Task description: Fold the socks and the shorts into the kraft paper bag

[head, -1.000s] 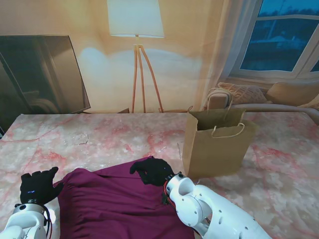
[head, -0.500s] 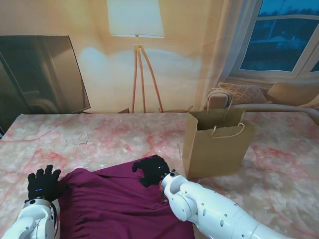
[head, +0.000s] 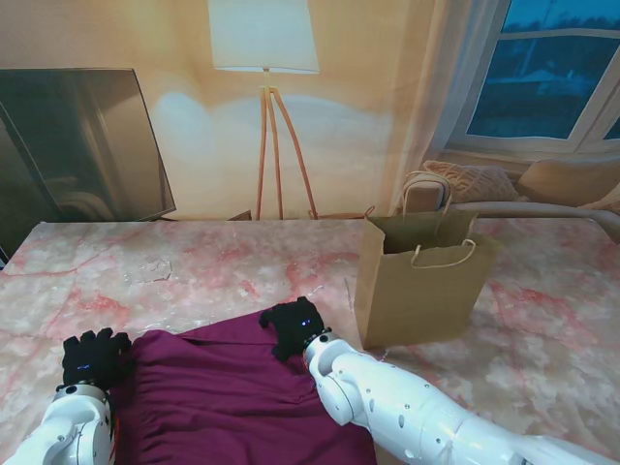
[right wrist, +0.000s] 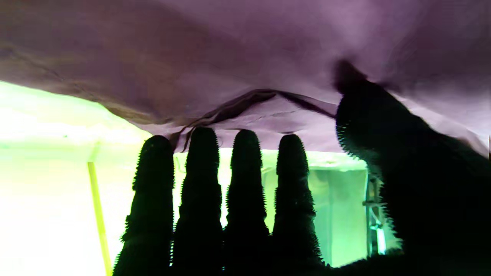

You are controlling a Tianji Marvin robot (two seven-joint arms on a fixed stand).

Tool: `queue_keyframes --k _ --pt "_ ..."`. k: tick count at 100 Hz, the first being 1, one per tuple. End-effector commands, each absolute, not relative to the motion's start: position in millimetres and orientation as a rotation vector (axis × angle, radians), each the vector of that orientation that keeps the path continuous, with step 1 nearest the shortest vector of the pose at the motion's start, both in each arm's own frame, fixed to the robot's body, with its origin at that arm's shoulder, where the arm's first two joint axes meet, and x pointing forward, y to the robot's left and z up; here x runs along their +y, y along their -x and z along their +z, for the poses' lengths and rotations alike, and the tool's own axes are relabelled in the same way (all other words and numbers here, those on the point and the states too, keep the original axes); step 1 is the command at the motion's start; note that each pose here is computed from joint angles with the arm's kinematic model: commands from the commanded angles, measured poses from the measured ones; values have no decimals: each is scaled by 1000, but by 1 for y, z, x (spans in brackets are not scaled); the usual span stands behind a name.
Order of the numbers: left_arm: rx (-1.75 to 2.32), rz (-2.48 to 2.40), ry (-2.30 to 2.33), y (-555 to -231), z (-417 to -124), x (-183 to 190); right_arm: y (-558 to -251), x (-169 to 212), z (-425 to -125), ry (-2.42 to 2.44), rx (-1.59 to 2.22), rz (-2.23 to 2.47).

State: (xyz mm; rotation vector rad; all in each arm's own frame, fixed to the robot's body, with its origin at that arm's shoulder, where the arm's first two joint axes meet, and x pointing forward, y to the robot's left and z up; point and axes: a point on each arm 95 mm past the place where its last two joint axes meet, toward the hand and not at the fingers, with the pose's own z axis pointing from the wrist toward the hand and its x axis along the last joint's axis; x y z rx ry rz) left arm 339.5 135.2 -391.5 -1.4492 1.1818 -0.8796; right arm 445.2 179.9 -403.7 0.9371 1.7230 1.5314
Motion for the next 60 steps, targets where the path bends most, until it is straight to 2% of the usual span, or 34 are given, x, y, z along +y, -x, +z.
queue_keyframes --k 1,39,60 --pt "1198 -874 1457 -336 -396 136 -441 185 -413 -948 1708 1520" --pt "1229 -906 1467 -330 -393 138 -450 190 -421 -987 1601 1516" --pt "1214 -933 1473 -332 -391 140 -449 190 -412 -1008 1559 1546"
